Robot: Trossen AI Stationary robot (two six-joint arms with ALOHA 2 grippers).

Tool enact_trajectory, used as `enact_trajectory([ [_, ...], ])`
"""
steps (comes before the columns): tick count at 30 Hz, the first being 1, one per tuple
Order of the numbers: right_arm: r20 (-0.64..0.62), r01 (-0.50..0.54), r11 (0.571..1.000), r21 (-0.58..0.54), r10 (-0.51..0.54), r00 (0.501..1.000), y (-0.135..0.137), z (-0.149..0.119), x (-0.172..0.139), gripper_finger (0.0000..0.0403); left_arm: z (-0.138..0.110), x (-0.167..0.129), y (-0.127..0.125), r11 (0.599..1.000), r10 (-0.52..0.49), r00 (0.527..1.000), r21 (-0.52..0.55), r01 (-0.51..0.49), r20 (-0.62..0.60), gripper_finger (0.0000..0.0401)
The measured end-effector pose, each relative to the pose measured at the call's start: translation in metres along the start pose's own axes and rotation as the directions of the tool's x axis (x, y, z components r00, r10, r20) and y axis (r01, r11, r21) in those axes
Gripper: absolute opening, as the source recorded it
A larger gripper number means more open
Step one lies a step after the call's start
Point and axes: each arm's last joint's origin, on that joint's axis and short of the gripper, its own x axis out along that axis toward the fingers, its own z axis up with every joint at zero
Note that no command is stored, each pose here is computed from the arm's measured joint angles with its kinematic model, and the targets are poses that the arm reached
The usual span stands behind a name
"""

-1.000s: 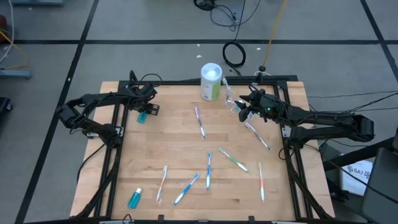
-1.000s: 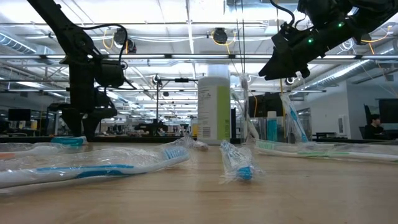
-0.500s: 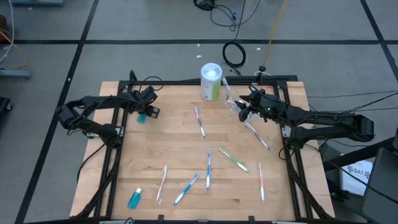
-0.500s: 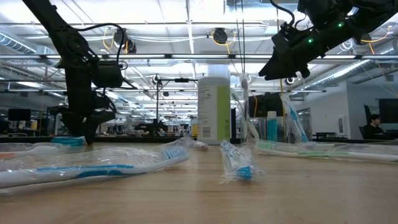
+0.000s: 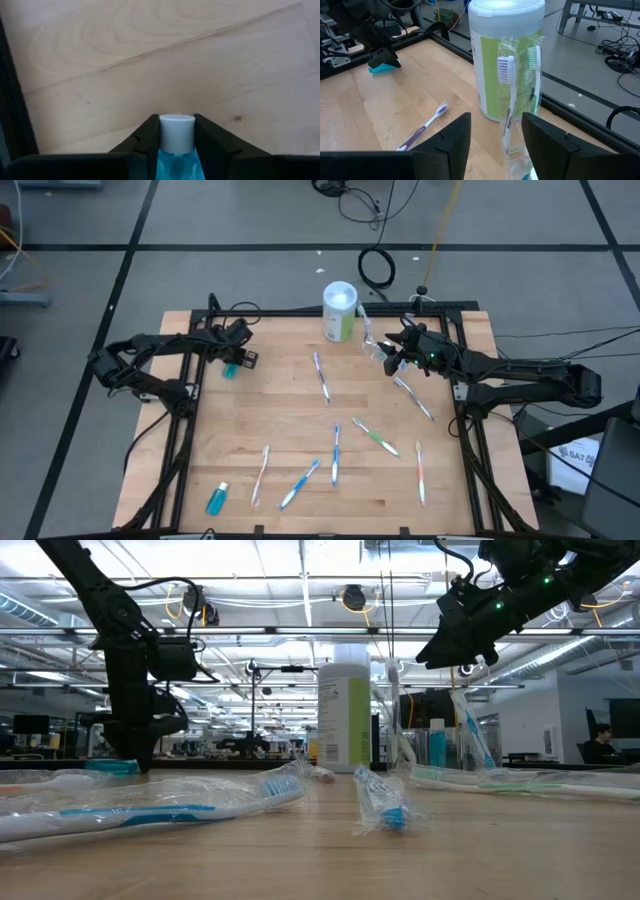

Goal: Pick & Place toothbrushing station
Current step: Put the top blue mouthwash into the transparent organizer

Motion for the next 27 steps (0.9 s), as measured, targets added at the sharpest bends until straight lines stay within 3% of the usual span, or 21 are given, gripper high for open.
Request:
enact_trajectory([
  [5,0.0,0.0,1.0,0.0,0.0,1.0,0.0,0.0,0.0,0.0171,0.004,-0.007,-0.008,0.999,-0.053,0.998,0.004,0.053,0.029,0.0122],
  [9,0.001,0.001,1.0,0.001,-0.001,1.0,0.0,0.0,0.0,0.0171,0.014,-0.017,-0.025,0.989,-0.145,0.981,0.033,0.142,0.127,0.0106],
  [13,0.003,0.001,1.0,0.001,-0.001,1.0,0.0,0.0,0.0,0.0171,0.026,-0.036,-0.044,0.941,-0.336,0.909,0.12,0.315,0.246,0.0094],
  [17,0.018,-0.002,1.0,0.006,0.002,1.0,0.0,0.002,0.0,0.0171,0.037,-0.057,-0.069,0.839,-0.544,0.755,0.248,0.485,0.367,0.0102],
  [20,0.075,-0.015,1.0,0.024,0.014,0.997,0.002,0.007,0.002,0.0171,0.044,-0.079,-0.088,0.725,-0.688,0.565,0.393,0.565,0.456,0.011],
  [24,0.134,-0.043,0.998,0.041,0.038,0.99,0.006,0.011,0.009,0.0171,0.041,-0.107,-0.109,0.579,-0.812,0.321,0.604,0.547,0.487,0.0111],
  [27,0.126,-0.108,0.994,0.024,0.104,0.987,0.01,0.008,0.018,0.0171,0.036,-0.123,-0.119,0.506,-0.852,0.178,0.685,0.525,0.492,0.0112],
])
